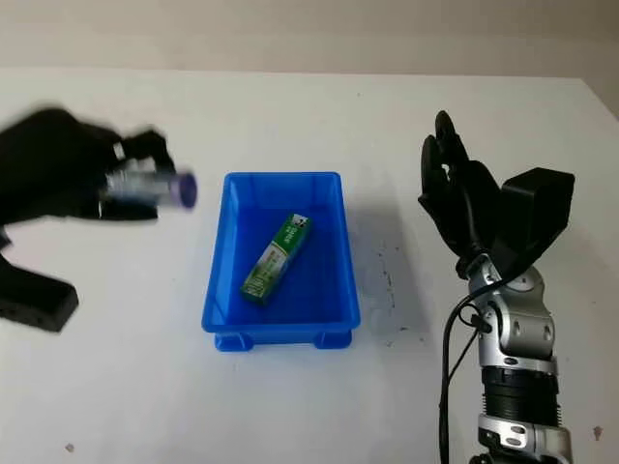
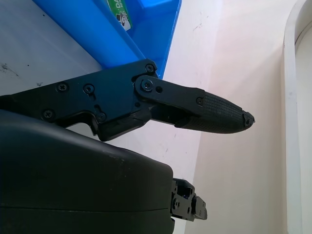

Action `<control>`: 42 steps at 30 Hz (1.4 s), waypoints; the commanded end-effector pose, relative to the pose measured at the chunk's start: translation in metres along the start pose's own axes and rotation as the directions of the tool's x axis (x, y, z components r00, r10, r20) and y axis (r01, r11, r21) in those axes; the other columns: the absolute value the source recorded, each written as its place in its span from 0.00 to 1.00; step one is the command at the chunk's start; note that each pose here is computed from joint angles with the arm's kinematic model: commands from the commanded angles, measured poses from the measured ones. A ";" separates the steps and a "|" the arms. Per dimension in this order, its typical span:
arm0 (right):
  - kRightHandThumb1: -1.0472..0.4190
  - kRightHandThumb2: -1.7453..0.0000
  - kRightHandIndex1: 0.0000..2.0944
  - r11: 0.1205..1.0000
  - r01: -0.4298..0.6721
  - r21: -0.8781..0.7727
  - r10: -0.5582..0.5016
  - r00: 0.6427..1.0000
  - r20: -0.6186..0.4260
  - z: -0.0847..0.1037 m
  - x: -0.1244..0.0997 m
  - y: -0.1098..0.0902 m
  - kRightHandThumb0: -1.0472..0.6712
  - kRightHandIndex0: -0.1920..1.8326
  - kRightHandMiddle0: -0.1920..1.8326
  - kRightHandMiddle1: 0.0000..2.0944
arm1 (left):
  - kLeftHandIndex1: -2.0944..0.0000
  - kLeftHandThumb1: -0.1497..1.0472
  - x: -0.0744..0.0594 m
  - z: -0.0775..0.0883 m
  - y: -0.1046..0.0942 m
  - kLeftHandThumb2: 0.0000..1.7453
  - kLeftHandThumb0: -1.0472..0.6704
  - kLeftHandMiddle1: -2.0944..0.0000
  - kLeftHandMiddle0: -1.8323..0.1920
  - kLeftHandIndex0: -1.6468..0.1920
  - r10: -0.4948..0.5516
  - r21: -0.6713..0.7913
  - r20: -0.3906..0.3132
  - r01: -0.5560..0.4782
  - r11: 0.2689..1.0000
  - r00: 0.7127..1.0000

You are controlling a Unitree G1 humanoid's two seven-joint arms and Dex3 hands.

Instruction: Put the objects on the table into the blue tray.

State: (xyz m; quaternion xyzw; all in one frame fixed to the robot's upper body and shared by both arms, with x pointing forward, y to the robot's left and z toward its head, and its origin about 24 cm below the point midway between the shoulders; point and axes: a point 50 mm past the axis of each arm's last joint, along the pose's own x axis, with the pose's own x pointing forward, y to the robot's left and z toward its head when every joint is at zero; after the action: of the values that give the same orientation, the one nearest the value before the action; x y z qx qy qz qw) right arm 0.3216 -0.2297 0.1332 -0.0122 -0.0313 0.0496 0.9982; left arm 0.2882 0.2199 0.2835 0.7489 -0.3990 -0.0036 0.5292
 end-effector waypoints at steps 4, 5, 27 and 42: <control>0.00 0.60 0.00 1.000 0.001 0.011 -0.001 1.000 0.024 0.004 0.001 0.000 0.20 0.00 0.00 0.00 | 0.08 1.00 0.026 0.006 0.036 0.13 0.28 0.00 0.43 0.53 0.189 0.033 0.012 -0.189 0.981 0.982; 0.00 0.60 0.00 1.000 0.000 0.011 -0.001 1.000 0.022 0.004 0.002 0.001 0.19 0.00 0.00 0.00 | 0.08 1.00 0.030 0.009 0.038 0.13 0.27 0.00 0.42 0.52 0.202 0.023 0.022 -0.202 0.979 0.979; 0.00 0.61 0.00 1.000 0.009 0.002 -0.009 1.000 0.019 0.001 -0.006 0.003 0.18 0.00 0.00 0.00 | 0.59 1.00 0.059 0.100 -0.047 0.13 0.24 0.60 0.75 0.87 -0.245 -0.259 0.405 0.367 0.893 0.881; 0.00 0.60 0.00 1.000 0.002 -0.012 -0.002 1.000 0.021 -0.002 -0.002 0.005 0.19 0.00 0.00 0.00 | 0.98 1.00 0.058 0.085 -0.037 0.12 0.15 1.00 1.00 0.99 -0.278 -0.409 0.371 0.424 0.808 0.886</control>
State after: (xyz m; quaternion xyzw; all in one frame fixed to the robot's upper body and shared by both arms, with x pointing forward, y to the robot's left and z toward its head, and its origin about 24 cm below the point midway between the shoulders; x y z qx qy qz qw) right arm 0.3182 -0.2254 0.1277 -0.0138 -0.0315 0.0480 0.9983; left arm 0.3145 0.1187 0.2335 0.6662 -0.3033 -0.3192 0.6019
